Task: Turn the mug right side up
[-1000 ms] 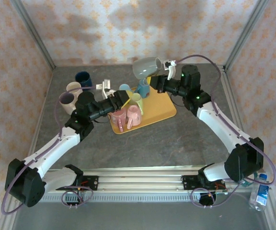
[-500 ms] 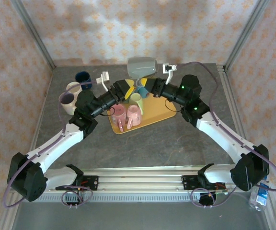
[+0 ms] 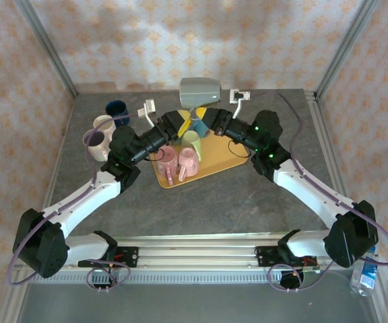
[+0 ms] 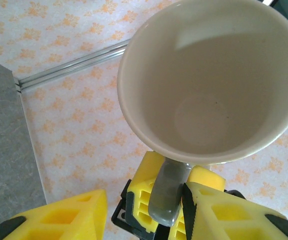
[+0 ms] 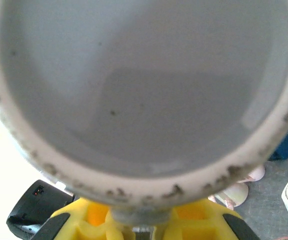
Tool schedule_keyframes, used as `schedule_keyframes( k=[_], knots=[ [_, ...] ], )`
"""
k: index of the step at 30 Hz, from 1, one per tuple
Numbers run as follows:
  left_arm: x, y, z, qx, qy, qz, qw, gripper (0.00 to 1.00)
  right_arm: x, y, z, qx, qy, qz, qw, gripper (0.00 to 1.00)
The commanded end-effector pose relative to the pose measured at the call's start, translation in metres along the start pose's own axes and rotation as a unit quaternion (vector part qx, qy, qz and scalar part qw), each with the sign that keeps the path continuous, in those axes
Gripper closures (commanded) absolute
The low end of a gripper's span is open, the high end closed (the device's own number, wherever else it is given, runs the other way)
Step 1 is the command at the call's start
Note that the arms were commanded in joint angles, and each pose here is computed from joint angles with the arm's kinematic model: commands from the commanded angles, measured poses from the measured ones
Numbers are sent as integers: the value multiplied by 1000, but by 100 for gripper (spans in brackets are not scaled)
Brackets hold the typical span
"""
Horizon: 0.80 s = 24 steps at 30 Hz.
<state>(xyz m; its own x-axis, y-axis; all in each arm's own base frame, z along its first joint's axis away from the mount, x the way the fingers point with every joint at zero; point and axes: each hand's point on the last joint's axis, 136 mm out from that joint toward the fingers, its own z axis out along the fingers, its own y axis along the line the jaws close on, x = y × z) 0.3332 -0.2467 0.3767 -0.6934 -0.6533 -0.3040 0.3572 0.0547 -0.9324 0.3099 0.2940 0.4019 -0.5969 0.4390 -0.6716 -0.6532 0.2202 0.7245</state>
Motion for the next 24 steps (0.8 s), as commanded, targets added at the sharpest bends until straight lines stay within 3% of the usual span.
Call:
schedule_keyframes(
  k=[1,24],
  knots=[
    [-7,-29,4,46,-12,7,999,56,-19,34,-2,-58,-42,-23,997,100],
    [-14,-29,9,40,-24,20,999,67,2,26,11,-59,-18,13,998,100]
  ],
)
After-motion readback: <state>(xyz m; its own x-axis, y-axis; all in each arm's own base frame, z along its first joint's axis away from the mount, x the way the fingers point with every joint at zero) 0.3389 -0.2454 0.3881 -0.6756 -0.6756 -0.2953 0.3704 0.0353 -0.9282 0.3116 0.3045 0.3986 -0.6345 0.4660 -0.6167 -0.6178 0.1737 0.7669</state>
